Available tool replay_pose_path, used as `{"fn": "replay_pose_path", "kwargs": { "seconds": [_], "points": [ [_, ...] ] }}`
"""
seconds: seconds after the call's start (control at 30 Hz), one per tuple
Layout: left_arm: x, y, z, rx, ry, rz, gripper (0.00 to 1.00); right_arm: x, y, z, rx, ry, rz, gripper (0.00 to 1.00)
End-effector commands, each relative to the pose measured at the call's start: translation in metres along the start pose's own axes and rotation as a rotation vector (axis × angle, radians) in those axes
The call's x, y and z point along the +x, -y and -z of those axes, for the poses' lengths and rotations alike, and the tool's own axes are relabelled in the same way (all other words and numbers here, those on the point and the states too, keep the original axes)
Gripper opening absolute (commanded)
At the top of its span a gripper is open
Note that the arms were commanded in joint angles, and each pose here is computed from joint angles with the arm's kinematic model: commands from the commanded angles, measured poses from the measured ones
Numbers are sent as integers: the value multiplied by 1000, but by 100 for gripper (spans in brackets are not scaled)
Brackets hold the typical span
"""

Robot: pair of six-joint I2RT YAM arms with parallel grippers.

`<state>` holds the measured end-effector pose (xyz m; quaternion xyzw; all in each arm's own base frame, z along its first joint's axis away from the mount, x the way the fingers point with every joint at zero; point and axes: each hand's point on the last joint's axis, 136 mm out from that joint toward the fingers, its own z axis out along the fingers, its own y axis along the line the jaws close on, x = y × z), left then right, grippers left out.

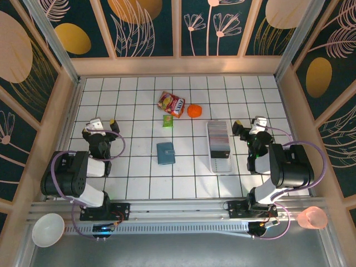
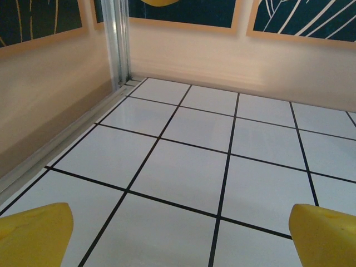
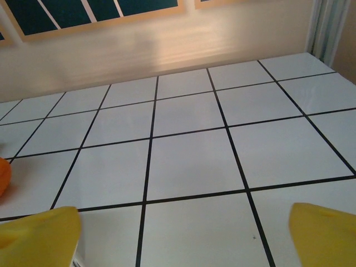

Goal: Put the credit cards into the card holder

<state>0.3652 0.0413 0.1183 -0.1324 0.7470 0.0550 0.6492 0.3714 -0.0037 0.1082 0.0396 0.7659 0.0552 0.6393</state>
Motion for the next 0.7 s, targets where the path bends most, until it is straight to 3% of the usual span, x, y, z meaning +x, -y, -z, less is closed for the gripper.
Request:
{"fn": "replay_pose_path", "kwargs": {
  "seconds": [0.0,0.67],
  "points": [
    [-19,4,-1,22,69,8,99,-19,0,-2,4,69,17,99],
    [-21,4,1,26,79,9,99,-18,0,-2,11,68,23,99]
  ]
}}
